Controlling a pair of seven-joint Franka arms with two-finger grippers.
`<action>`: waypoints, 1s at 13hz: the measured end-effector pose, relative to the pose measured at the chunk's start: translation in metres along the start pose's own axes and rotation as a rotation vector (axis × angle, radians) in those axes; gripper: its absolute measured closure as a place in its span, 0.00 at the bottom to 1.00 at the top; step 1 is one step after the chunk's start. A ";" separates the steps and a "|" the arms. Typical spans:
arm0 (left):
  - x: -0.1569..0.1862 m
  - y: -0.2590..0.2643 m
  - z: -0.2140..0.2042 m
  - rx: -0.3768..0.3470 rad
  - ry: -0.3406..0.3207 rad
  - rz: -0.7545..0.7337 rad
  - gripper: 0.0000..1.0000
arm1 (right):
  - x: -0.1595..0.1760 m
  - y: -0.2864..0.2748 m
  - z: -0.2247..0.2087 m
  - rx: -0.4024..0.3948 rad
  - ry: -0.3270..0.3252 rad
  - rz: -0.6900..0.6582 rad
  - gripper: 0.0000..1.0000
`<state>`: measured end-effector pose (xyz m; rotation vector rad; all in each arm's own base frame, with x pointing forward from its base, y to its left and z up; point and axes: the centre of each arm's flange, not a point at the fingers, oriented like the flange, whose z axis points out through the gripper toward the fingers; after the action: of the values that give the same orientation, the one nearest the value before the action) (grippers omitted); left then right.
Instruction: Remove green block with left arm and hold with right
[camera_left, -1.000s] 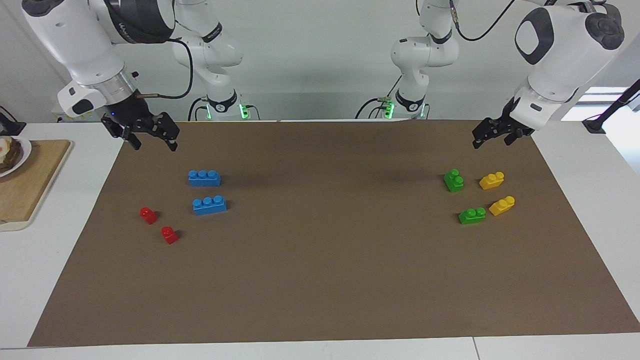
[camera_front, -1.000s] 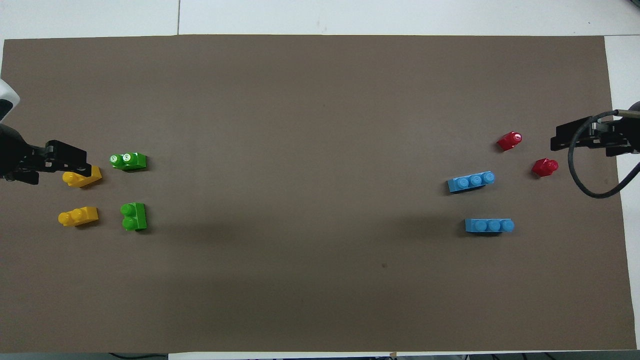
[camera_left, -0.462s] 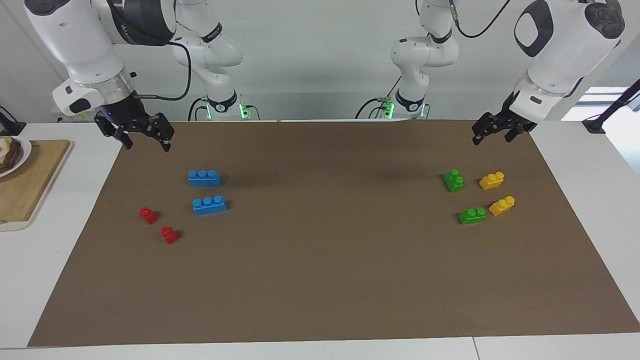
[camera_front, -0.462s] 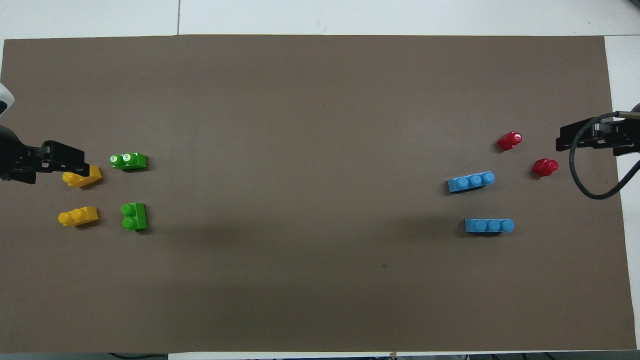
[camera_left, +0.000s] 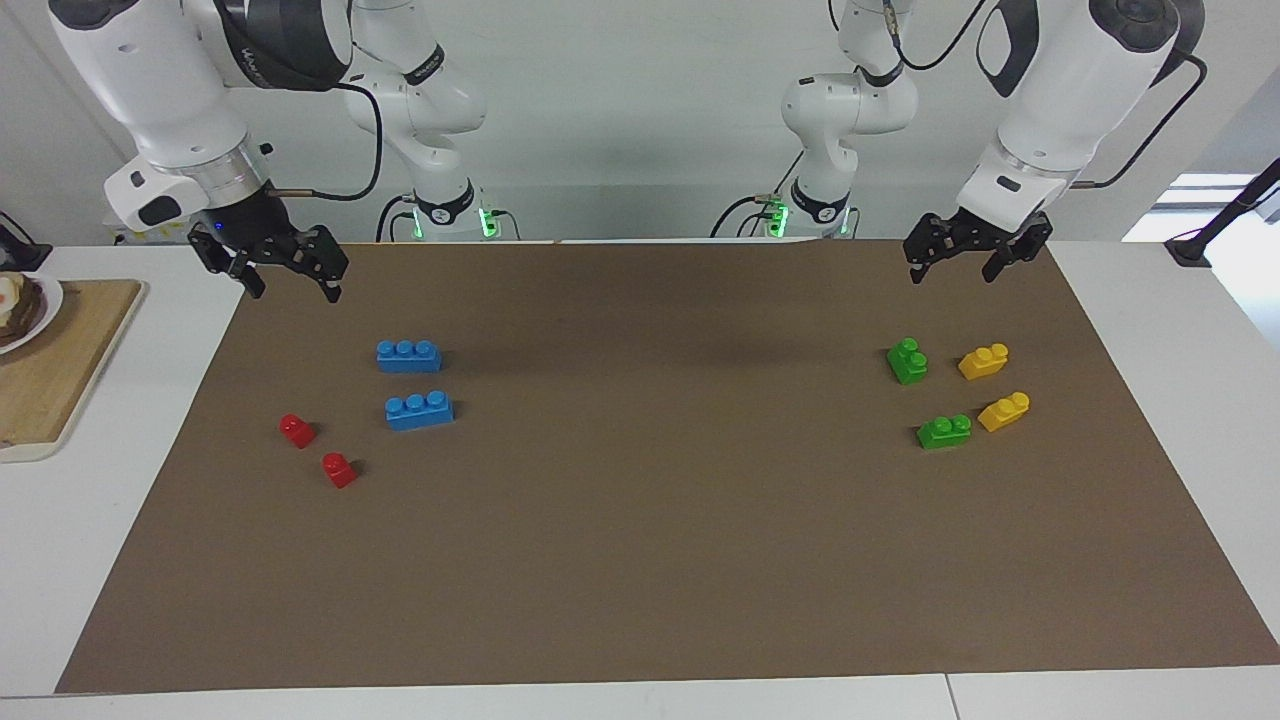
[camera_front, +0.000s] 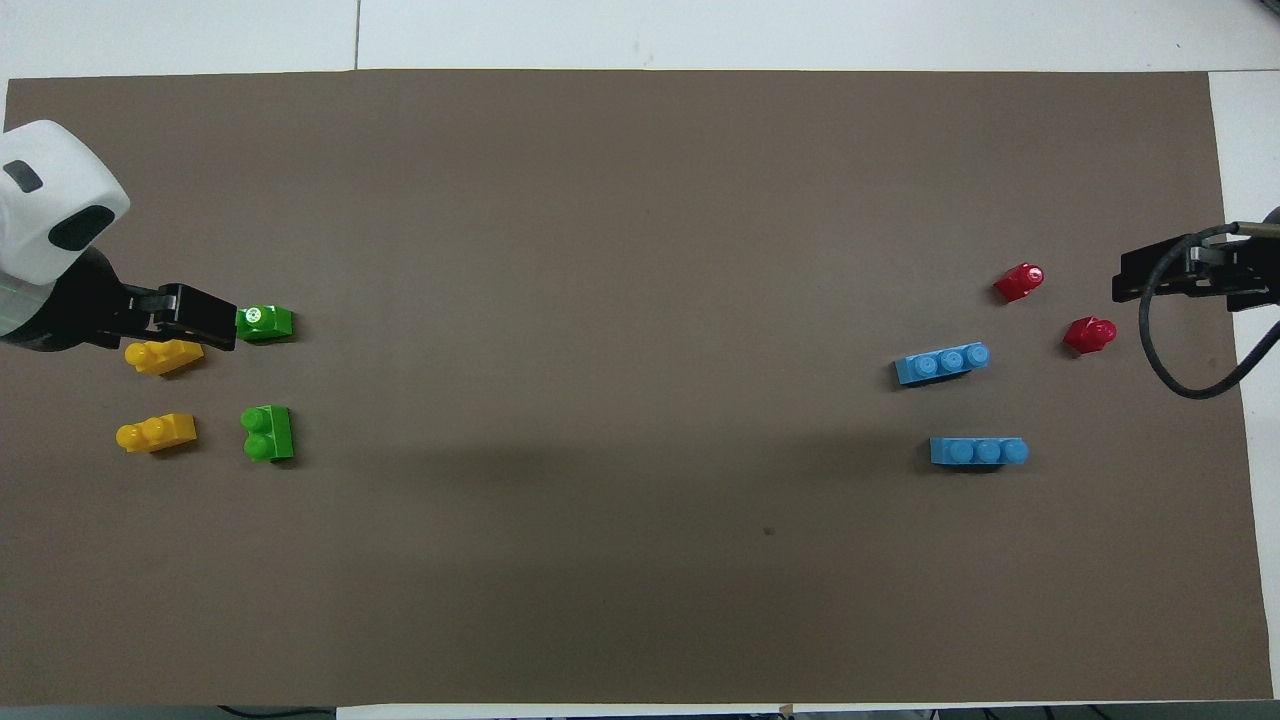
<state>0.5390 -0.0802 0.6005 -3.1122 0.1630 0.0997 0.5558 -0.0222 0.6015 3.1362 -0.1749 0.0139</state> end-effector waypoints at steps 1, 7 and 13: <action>0.000 0.001 0.000 0.000 0.000 0.002 0.00 | 0.000 0.000 0.000 0.000 -0.001 -0.008 0.00; 0.000 -0.007 -0.001 -0.001 0.002 -0.013 0.00 | -0.001 0.000 0.001 0.000 -0.008 -0.037 0.00; 0.000 -0.011 -0.005 -0.002 0.010 -0.021 0.00 | -0.001 0.000 0.001 0.000 -0.008 -0.037 0.00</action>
<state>0.5400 -0.0694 0.6053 -3.1159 0.1300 0.0836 0.5549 -0.0221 0.6008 3.1388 -0.1164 0.0007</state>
